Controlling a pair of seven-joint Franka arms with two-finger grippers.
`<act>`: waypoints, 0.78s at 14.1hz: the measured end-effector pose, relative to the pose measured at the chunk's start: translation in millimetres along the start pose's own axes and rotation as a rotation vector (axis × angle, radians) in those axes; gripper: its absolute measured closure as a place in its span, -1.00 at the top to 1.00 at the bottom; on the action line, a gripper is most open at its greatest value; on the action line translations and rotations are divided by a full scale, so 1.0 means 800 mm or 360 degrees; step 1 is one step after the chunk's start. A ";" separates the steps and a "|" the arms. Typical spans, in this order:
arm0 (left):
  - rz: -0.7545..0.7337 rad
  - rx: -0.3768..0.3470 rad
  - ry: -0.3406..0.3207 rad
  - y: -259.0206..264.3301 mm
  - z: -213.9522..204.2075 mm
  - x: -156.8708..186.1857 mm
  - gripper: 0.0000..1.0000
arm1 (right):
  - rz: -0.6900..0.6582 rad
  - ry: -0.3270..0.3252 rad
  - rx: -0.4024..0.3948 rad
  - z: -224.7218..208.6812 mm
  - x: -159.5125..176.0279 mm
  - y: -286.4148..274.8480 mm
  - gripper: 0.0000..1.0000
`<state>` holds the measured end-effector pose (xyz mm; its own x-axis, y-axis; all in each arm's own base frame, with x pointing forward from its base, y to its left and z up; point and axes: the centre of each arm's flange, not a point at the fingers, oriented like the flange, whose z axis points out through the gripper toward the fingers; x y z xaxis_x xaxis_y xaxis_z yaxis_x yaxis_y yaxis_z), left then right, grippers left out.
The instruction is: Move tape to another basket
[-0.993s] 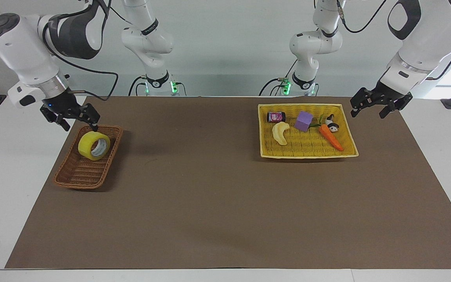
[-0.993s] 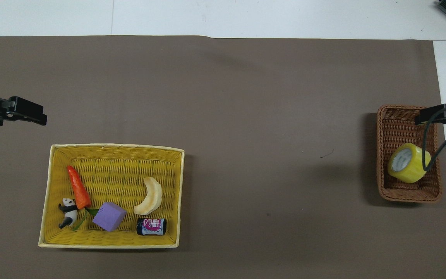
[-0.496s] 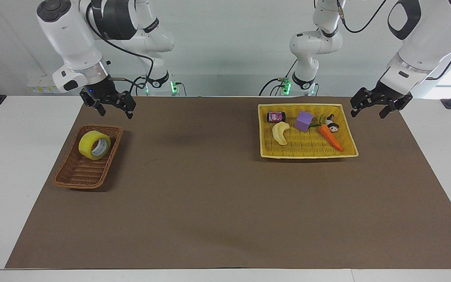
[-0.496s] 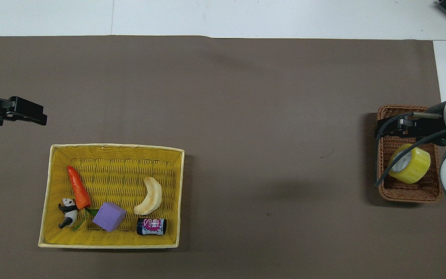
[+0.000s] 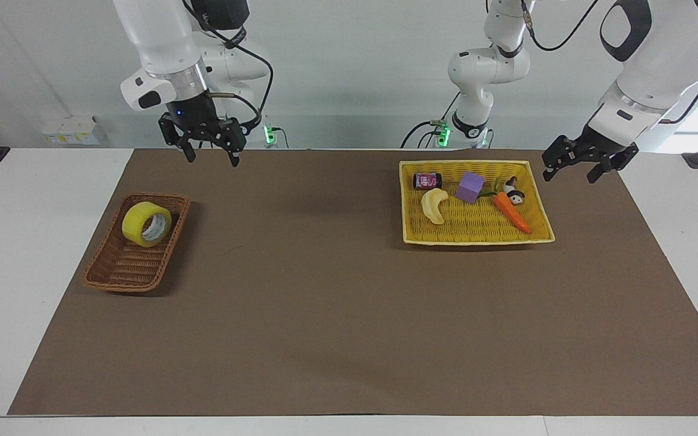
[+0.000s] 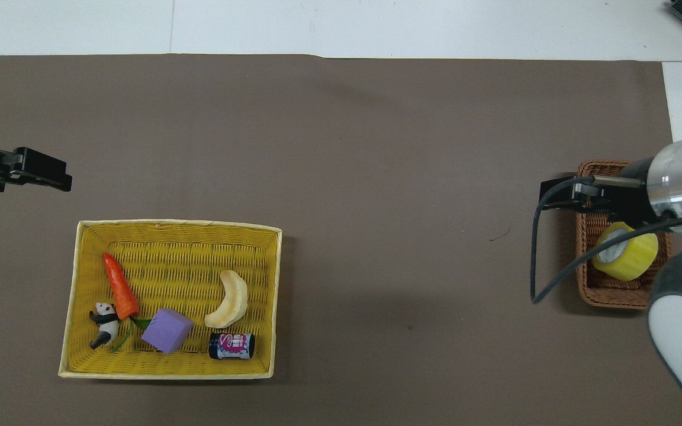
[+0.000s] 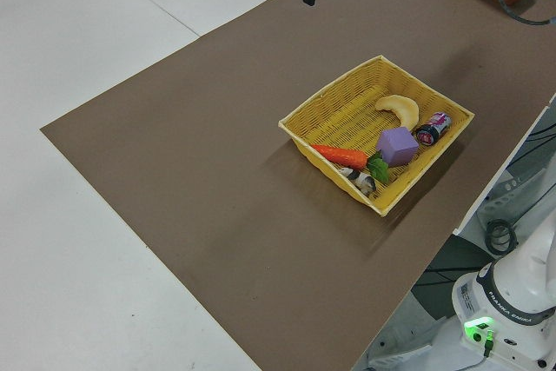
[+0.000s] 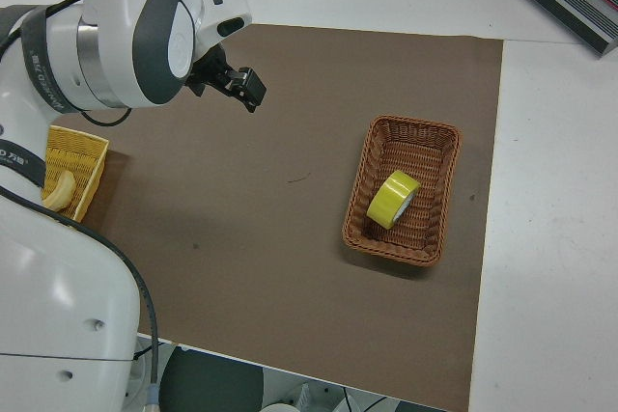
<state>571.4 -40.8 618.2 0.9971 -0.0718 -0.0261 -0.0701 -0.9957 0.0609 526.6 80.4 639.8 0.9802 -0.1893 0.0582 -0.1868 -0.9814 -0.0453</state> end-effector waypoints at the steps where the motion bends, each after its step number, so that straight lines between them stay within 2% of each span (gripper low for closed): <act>1: 0.0000 0.0000 0.0000 0.000 0.000 0.000 1.00 | 0.0005 -0.0024 -0.0008 -0.018 -0.002 0.003 1.00; 4: 0.0000 0.0000 0.0000 0.000 0.000 0.000 1.00 | 0.0015 -0.0069 -0.0025 -0.054 0.003 0.007 1.00; 9: 0.0000 0.0000 0.0000 0.000 0.000 0.000 1.00 | 0.0071 -0.0086 -0.0019 -0.047 0.023 0.033 1.00; 11: 0.0000 0.0000 0.0000 0.000 0.000 0.000 1.00 | -0.0009 -0.0086 -0.0017 -0.048 0.026 0.044 1.00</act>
<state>571.4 -40.8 618.2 0.9971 -0.0718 -0.0261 -0.0701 -0.9957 0.0609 537.8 40.6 677.3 0.9833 -0.1820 0.0042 -0.1817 -0.9828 -0.0344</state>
